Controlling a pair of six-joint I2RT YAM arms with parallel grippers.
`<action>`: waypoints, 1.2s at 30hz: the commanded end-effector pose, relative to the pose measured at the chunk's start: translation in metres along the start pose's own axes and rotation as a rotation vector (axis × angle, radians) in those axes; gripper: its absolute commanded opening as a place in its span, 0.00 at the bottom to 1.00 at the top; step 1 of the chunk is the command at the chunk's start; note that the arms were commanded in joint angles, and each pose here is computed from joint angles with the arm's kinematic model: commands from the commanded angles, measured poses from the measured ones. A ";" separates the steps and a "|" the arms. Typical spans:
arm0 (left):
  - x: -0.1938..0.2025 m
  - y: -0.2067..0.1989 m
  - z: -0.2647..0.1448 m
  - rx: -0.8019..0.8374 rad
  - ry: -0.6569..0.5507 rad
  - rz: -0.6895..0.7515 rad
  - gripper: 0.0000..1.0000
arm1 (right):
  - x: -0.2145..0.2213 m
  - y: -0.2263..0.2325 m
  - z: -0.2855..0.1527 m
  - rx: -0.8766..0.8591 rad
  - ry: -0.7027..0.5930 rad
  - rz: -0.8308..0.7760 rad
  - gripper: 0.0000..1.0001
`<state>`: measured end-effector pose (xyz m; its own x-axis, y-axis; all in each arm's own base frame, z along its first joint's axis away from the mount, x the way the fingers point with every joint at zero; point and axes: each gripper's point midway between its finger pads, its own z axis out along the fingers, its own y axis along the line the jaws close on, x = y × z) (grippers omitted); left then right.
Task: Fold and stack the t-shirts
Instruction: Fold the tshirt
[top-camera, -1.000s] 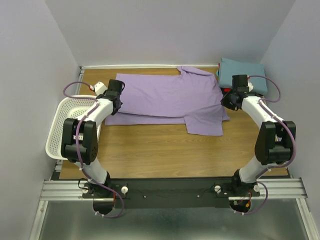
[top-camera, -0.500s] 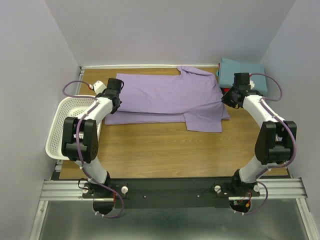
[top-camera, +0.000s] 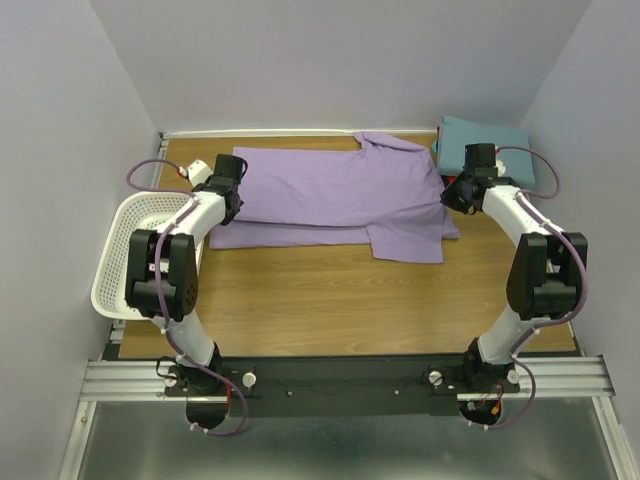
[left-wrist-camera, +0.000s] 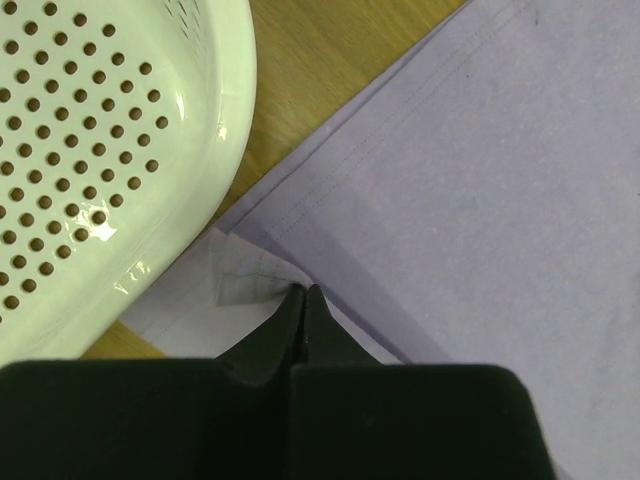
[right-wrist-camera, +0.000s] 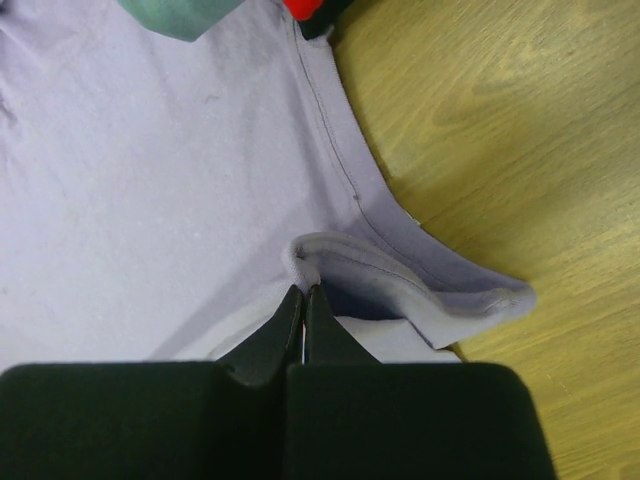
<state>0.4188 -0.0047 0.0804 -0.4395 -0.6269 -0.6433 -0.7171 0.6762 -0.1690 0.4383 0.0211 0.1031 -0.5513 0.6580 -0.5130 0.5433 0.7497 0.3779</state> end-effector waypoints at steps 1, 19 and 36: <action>-0.010 0.000 0.004 -0.011 -0.006 0.008 0.00 | -0.012 0.005 0.003 -0.011 -0.019 0.025 0.00; -0.011 -0.004 0.010 -0.013 -0.001 0.029 0.00 | -0.003 0.002 0.018 0.001 0.012 0.026 0.00; -0.009 0.000 0.013 -0.023 0.001 0.032 0.00 | -0.013 -0.006 0.019 0.005 -0.006 0.047 0.00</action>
<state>0.4292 -0.0036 0.0705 -0.4754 -0.6110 -0.6331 -0.7053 0.6947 -0.1409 0.4455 0.0110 0.0792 -0.5520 0.6817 -0.4802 0.5793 0.7278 0.3671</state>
